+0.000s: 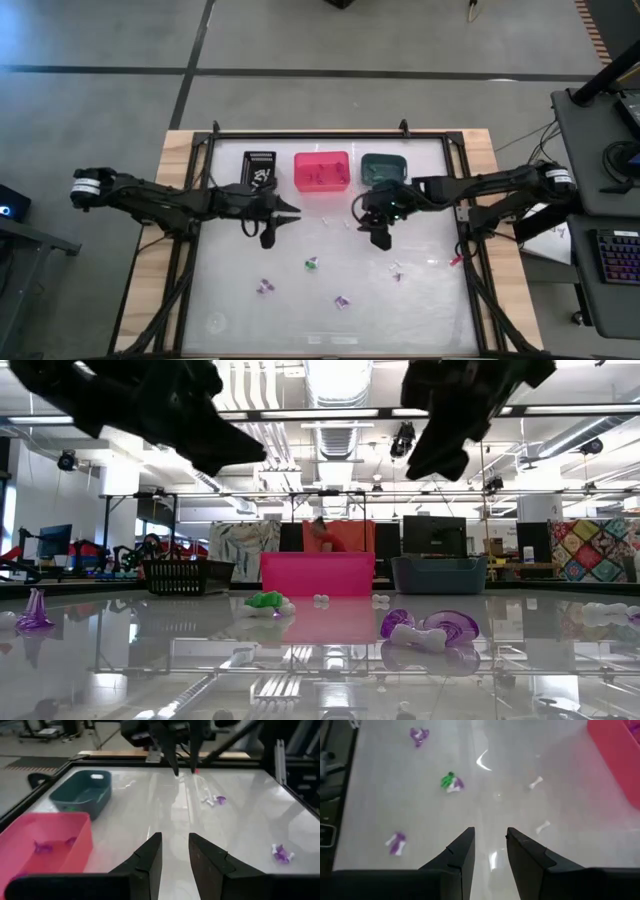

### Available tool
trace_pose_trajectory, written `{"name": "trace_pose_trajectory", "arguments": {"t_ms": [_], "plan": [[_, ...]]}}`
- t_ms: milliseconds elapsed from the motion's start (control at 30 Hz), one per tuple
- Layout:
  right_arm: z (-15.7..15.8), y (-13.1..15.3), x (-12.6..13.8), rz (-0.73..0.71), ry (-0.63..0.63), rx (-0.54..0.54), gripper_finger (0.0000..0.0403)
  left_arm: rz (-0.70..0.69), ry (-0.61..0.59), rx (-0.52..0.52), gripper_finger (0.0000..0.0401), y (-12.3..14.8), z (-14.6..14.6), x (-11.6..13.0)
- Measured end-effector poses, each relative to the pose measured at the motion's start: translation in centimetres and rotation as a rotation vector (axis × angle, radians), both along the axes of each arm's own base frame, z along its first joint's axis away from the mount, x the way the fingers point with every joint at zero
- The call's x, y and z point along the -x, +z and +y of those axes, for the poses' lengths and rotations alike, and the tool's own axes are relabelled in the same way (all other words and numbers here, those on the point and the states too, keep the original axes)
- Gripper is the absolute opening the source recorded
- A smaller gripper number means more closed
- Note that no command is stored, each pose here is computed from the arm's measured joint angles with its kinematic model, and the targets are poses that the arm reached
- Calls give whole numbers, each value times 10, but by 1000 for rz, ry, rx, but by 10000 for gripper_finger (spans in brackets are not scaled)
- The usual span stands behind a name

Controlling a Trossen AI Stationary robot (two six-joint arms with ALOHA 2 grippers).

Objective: Sort Halloween decoration
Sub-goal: Put the white bone toy into the black bin

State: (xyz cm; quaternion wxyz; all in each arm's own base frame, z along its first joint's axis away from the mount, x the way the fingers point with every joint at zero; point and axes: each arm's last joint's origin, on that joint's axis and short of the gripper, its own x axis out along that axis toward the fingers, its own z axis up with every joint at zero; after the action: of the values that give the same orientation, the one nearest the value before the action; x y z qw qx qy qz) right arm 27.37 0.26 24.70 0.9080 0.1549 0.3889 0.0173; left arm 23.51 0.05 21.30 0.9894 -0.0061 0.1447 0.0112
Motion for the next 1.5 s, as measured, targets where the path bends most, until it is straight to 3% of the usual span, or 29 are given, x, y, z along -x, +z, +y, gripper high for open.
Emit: {"name": "trace_pose_trajectory", "arguments": {"t_ms": [200, 533, 833, 1067, 1500], "plan": [[4, 7, 16, -40, 2, -13, 105, 77, -108, -106, 79, -5, -2, -31], [3, 6, 35, -72, -27, -2, 100, 302, -198, -284, 79, -42, 4, -72], [3, 3, 37, -92, -42, -18, 100, 406, -213, -336, 82, -65, 13, -88], [3, 1, 35, -94, -39, -10, 100, 430, -230, -373, 118, -76, 15, -103], [2, 1, 35, -97, -54, 4, 100, 460, -218, -420, 143, -83, 32, -105]]}}
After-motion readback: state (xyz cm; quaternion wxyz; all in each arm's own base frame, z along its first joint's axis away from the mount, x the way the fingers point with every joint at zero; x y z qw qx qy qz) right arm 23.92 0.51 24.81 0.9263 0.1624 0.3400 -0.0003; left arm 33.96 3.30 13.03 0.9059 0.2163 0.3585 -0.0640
